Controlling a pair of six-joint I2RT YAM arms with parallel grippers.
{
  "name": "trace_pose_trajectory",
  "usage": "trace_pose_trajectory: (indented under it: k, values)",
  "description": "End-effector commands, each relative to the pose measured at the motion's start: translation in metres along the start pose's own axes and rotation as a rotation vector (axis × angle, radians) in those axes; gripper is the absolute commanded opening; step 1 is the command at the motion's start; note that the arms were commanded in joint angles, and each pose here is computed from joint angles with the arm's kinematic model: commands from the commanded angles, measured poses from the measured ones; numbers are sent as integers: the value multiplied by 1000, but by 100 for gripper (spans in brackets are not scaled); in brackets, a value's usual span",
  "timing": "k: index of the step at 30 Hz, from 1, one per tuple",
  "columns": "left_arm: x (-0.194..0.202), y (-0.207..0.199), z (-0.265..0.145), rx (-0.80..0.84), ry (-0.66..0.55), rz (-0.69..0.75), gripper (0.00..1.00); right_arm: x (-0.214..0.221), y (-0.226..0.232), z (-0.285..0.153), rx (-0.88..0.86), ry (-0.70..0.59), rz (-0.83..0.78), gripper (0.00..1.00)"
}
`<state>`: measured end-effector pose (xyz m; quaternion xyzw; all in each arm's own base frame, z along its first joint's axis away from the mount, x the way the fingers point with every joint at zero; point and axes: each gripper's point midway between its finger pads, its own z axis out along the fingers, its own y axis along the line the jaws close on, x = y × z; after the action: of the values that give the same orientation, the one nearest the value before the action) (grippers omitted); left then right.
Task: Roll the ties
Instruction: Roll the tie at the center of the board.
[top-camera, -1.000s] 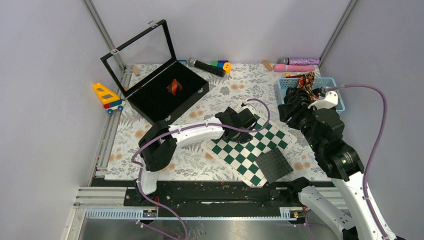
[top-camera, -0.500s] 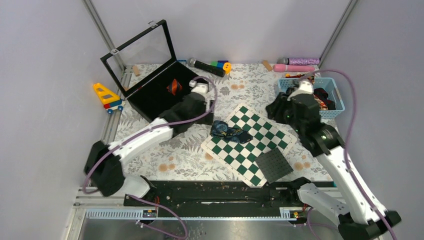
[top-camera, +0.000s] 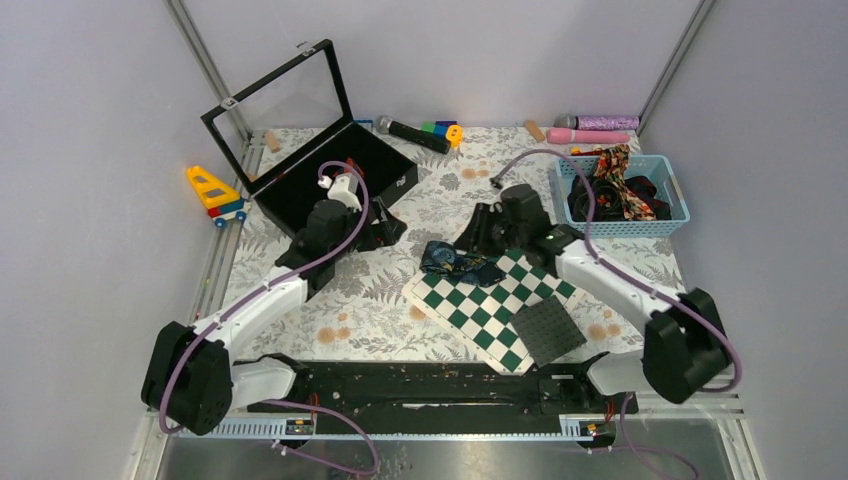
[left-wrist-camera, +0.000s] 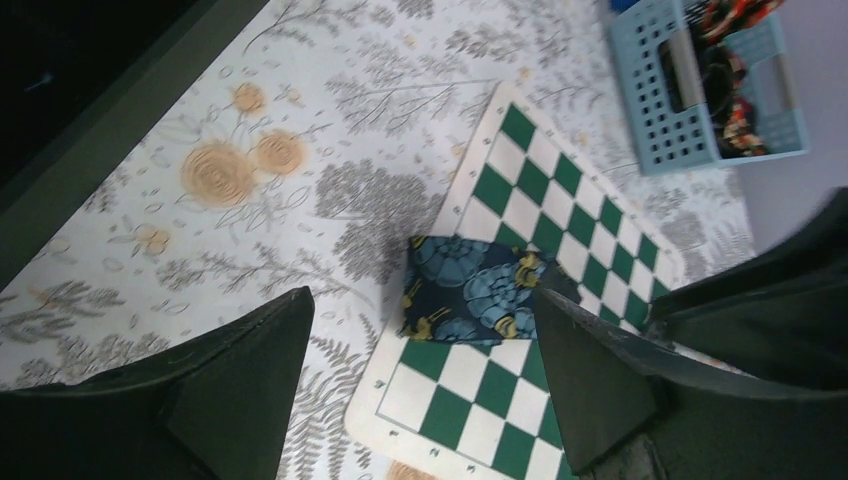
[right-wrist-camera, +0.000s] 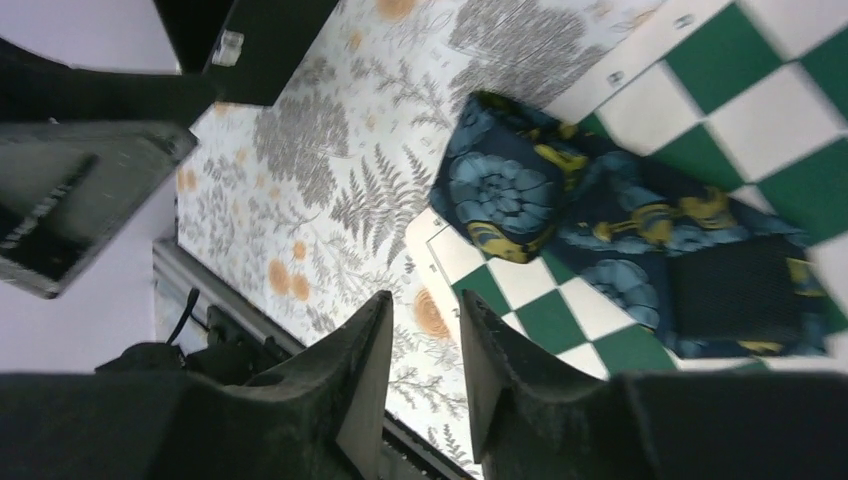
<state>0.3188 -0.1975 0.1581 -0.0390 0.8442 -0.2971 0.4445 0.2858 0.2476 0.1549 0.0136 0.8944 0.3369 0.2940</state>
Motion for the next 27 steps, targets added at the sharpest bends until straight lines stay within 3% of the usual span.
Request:
trace_pose_trajectory:
  k: [1, 7, 27]
  values:
    - [-24, -33, -1, 173, -83, -37, 84, 6, 44, 27, -170, 30, 21, 35]
    - [-7, -37, 14, 253, -40, -78, 83, 14, 37, 58, -150, 74, 51, 19]
    - [37, -19, 57, 258, 82, -119, 78, 21, -4, 86, 23, 75, 55, 14]
